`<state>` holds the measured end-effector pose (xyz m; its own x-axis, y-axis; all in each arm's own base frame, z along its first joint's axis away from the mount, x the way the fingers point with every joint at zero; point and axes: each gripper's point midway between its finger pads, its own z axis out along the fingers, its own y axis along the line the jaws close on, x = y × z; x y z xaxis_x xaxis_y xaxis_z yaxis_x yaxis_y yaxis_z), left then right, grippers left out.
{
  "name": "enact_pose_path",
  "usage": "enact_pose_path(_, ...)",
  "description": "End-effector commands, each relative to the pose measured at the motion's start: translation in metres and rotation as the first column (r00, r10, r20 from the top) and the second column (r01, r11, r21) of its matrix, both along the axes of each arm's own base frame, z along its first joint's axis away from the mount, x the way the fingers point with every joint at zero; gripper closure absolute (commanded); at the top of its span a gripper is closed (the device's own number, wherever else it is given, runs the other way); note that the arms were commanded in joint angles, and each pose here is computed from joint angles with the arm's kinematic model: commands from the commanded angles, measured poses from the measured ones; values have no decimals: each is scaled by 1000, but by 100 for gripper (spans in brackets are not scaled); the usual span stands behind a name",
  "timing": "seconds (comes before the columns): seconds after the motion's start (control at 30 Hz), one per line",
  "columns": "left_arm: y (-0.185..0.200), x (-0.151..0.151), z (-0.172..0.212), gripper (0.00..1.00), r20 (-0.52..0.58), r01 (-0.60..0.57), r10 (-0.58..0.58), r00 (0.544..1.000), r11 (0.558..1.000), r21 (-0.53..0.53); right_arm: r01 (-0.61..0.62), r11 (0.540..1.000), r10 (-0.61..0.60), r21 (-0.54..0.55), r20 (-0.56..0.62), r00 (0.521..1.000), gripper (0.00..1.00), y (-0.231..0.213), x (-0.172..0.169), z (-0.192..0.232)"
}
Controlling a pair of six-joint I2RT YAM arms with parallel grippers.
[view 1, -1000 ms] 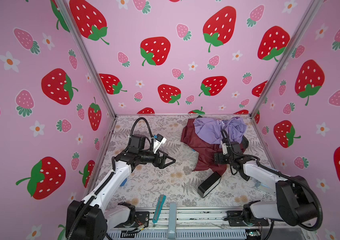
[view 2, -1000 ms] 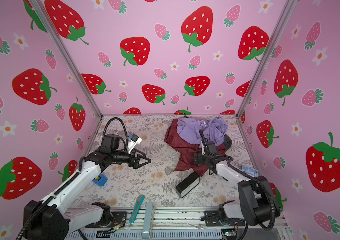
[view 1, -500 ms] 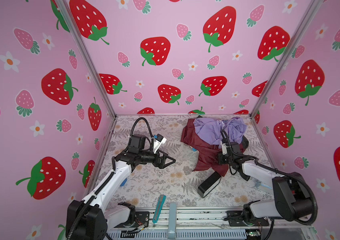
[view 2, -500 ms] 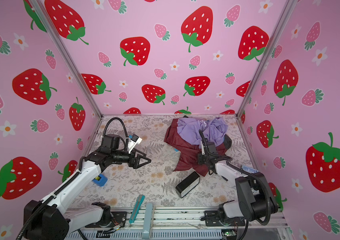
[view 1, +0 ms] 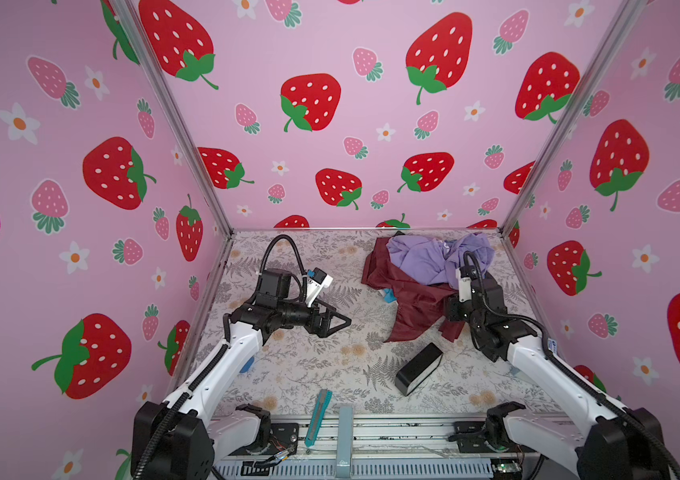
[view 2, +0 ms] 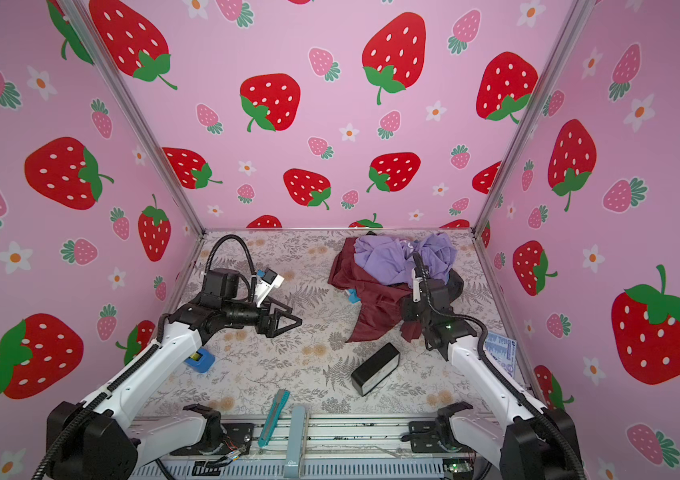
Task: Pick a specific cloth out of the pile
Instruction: 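Lift the maroon shirt high out of the pile with the right gripper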
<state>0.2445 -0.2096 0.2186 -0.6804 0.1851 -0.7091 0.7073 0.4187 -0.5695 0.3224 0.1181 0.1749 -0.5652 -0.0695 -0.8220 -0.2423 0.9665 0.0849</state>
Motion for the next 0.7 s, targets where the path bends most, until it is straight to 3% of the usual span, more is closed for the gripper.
enact_pose_path(0.0, -3, -1, 18, 1, 66, 23, -22, 998, 1000, -16, 16, 1000, -16, -1, 48, 999, 100, -3, -1, 34)
enact_pose_path(0.27, -3, -3, 20, 1, 78, 25, -23, 997, 1000, -19, 18, 1000, -18, -1, 186, 982, 100, -4, 3, 112)
enact_pose_path(0.67, -2, -5, 23, 1, 95, 26, -24, 995, 999, -22, -52, 996, 20, 70, 395, 918, 100, 15, 12, 225)
